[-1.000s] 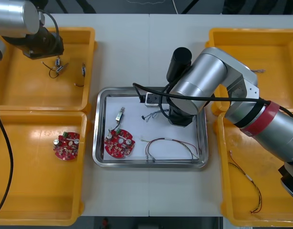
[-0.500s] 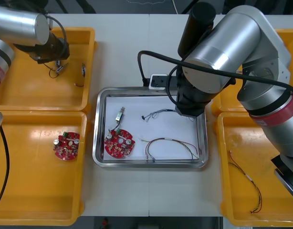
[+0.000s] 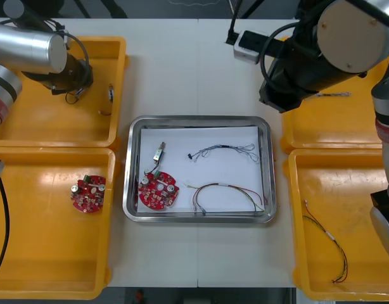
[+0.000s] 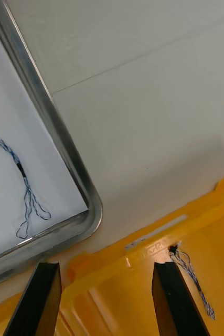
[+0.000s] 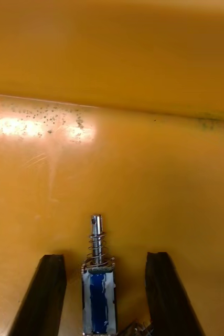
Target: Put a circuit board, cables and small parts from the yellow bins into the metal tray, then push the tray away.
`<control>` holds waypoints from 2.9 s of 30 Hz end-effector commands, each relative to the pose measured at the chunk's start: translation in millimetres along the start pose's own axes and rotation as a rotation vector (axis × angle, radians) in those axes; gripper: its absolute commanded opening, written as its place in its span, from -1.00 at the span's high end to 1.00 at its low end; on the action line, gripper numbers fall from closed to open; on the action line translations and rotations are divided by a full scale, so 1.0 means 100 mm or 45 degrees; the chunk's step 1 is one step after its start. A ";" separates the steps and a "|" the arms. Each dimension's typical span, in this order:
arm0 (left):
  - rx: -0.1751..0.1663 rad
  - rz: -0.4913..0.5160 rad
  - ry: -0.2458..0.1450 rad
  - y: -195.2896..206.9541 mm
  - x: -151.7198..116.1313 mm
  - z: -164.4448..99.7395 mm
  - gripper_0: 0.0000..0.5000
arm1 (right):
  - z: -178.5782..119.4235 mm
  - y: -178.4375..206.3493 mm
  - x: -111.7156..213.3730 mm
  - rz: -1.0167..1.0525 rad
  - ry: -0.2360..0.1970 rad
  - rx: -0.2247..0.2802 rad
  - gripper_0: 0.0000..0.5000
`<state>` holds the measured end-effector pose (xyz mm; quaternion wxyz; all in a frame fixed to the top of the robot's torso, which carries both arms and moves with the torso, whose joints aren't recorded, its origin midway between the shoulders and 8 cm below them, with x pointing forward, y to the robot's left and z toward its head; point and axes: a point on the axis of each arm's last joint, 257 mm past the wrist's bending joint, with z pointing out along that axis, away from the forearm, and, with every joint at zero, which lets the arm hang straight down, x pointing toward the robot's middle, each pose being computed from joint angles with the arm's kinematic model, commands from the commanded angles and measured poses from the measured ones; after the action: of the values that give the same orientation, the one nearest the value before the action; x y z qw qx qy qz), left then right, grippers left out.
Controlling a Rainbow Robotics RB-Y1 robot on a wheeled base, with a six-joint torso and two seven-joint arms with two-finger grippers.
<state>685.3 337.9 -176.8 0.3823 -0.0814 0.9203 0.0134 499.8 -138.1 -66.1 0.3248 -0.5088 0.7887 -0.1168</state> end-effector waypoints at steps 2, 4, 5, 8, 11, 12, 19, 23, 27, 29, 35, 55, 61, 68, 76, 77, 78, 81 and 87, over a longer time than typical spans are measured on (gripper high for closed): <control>0.015 0.163 0.044 -0.06 0.25 0.11 1.00 | -0.21 -0.27 0.22 0.279 -0.021 0.087 -1.00; 0.020 0.155 0.048 -0.06 0.21 0.06 1.00 | -0.23 -0.33 0.37 0.397 -0.013 0.092 -1.00; 0.020 0.155 0.052 -0.04 0.20 0.04 1.00 | -0.22 -0.34 0.41 0.429 -0.011 0.089 -1.00; 0.033 0.149 0.081 -0.07 0.14 -0.12 1.00 | -0.25 -0.40 0.60 0.569 -0.003 0.090 -1.00; 0.037 0.153 0.110 -0.07 0.05 -0.33 1.00 | -0.29 -0.46 0.80 0.685 0.013 0.109 -1.00; 0.039 0.148 0.121 -0.06 0.01 -0.42 1.00 | -0.30 -0.48 0.89 0.729 0.025 0.121 -1.00; 0.033 0.178 0.187 -0.10 -0.07 -0.91 1.00 | -0.32 -0.45 1.40 0.988 0.102 0.174 -1.00; 0.023 0.225 0.229 -0.21 -0.01 -1.15 1.00 | -0.34 -0.42 1.63 1.110 0.130 0.192 -1.00; 0.032 0.194 0.259 -0.37 0.07 -1.32 1.00 | -0.36 -0.39 1.84 1.225 0.153 0.188 -1.00; 0.036 0.188 0.257 -0.52 0.13 -1.42 1.00 | -0.37 -0.35 1.97 1.295 0.164 0.174 -1.00; 0.065 0.166 0.257 -1.01 0.33 -1.66 1.00 | -0.46 -0.26 2.24 1.392 0.182 0.161 -1.00; 0.115 0.230 0.394 -2.23 1.47 -1.57 1.00 | -0.53 0.10 2.72 1.480 0.273 0.179 -1.00; 0.144 0.242 0.365 -2.32 1.74 -1.27 0.99 | -0.52 0.16 2.75 1.498 0.285 0.168 -1.00; 0.153 0.291 0.380 -2.42 2.00 -1.13 0.99 | -0.51 0.18 2.80 1.524 0.298 0.174 -1.00; 0.169 0.280 0.367 -2.53 2.12 -0.94 0.64 | -0.52 0.18 2.81 1.540 0.298 0.172 -1.00; 0.171 0.278 0.370 -2.54 2.13 -0.94 0.16 | -0.52 0.19 2.82 1.541 0.301 0.171 -1.00; 0.174 0.271 0.372 -2.55 2.14 -0.95 -0.17 | -0.52 0.19 2.82 1.542 0.300 0.170 -1.00; 0.186 0.269 0.367 -2.58 2.13 -0.98 -1.00 | -0.53 0.19 2.82 1.547 0.298 0.168 -1.00; 0.192 0.249 0.363 -2.59 2.06 -1.09 -1.00 | -0.53 0.20 2.82 1.552 0.297 0.163 -1.00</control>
<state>515.0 64.6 -249.6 0.2427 0.0562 0.9685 -0.0048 379.8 -370.7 -161.5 0.2609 0.0529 0.9639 0.0023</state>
